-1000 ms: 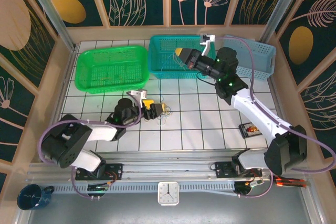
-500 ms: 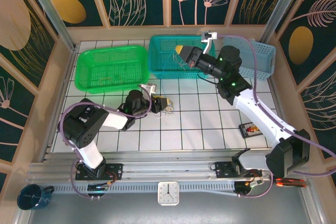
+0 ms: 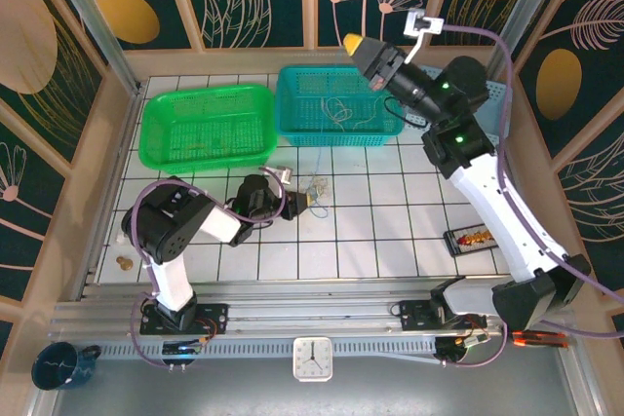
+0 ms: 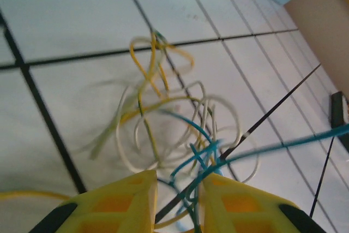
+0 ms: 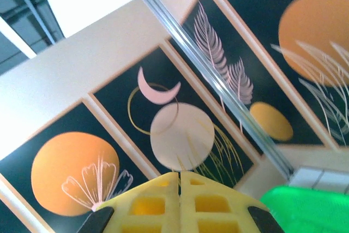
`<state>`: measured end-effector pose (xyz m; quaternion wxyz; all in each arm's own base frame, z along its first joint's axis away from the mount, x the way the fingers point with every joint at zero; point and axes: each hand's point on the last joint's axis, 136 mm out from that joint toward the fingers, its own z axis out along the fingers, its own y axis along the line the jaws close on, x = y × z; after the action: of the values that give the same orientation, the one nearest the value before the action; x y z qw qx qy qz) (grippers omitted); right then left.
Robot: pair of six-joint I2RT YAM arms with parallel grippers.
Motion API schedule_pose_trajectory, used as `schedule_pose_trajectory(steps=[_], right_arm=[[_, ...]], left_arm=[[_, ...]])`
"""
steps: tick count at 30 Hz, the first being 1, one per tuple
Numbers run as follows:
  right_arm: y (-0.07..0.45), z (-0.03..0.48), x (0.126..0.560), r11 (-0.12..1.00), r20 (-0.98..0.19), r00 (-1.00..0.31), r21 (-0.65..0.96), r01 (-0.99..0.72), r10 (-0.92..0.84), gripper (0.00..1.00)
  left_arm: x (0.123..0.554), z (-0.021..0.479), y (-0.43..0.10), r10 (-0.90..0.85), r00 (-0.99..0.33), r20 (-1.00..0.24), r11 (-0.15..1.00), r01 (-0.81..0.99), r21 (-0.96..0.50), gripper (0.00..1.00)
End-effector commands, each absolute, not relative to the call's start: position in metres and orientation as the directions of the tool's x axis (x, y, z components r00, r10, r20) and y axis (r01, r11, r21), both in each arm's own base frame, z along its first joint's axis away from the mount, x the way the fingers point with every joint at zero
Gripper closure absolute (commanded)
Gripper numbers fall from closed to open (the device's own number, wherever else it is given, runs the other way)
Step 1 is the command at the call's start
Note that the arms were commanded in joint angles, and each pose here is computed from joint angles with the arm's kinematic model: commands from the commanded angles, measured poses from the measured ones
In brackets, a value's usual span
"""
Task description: Untangle the cables
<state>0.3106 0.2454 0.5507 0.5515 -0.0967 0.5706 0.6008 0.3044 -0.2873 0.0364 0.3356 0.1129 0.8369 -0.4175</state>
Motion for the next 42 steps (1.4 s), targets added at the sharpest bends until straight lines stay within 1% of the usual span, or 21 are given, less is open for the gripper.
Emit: schedule_pose_trajectory(steps=[1,3,7,17,21,23,26,30,32,35,36,37,42], right_arm=[[0.229,0.601,0.289,0.236,-0.754,-0.257,0.477,-0.847,0.604,1.00],[0.223,0.613,0.287,0.240,-0.754,-0.228,0.456,-0.857,0.616,1.00],[0.211,0.634,0.286,0.254,-0.746,-0.179,0.426,-0.868,0.641,1.00],[0.157,0.692,0.286,0.310,-0.697,-0.030,0.356,-0.882,0.716,1.00],[0.149,0.698,0.296,0.339,-0.700,-0.005,0.351,-0.873,0.714,1.00],[0.144,0.695,0.305,0.359,-0.702,0.001,0.363,-0.860,0.712,1.00],[0.136,0.683,0.320,0.383,-0.700,-0.004,0.396,-0.834,0.714,1.00],[0.125,0.660,0.340,0.418,-0.692,-0.004,0.441,-0.794,0.722,1.00],[0.121,0.650,0.351,0.430,-0.689,-0.008,0.461,-0.776,0.725,1.00],[0.116,0.636,0.368,0.450,-0.688,-0.009,0.485,-0.749,0.726,1.00],[0.115,0.632,0.374,0.457,-0.688,-0.010,0.492,-0.741,0.725,1.00],[0.113,0.628,0.379,0.464,-0.688,-0.008,0.498,-0.733,0.725,1.00],[0.102,0.615,0.407,0.518,-0.694,0.028,0.509,-0.688,0.719,1.00]], left_arm=[[0.296,0.027,-0.284,-0.081,-0.760,-0.644,0.627,0.464,-0.626,0.75],[0.295,0.025,-0.282,-0.083,-0.762,-0.642,0.630,0.459,-0.626,0.77],[0.292,0.023,-0.282,-0.082,-0.767,-0.637,0.630,0.455,-0.629,0.78],[0.290,0.022,-0.280,-0.087,-0.769,-0.633,0.630,0.450,-0.633,0.78],[0.291,0.026,-0.281,-0.095,-0.767,-0.634,0.624,0.451,-0.639,0.78],[0.291,0.032,-0.282,-0.104,-0.765,-0.636,0.612,0.454,-0.647,0.76],[0.293,0.048,-0.284,-0.128,-0.756,-0.642,0.594,0.460,-0.660,0.68],[0.296,0.068,-0.286,-0.149,-0.747,-0.648,0.582,0.463,-0.668,0.51],[0.298,0.087,-0.287,-0.166,-0.731,-0.662,0.571,0.476,-0.669,0.42],[0.300,0.102,-0.285,-0.178,-0.721,-0.670,0.573,0.478,-0.666,0.23],[0.300,0.108,-0.285,-0.184,-0.715,-0.674,0.572,0.480,-0.665,0.16],[0.300,0.112,-0.284,-0.187,-0.711,-0.678,0.572,0.483,-0.663,0.02],[0.303,0.133,-0.283,-0.209,-0.691,-0.692,0.571,0.488,-0.660,0.01]])
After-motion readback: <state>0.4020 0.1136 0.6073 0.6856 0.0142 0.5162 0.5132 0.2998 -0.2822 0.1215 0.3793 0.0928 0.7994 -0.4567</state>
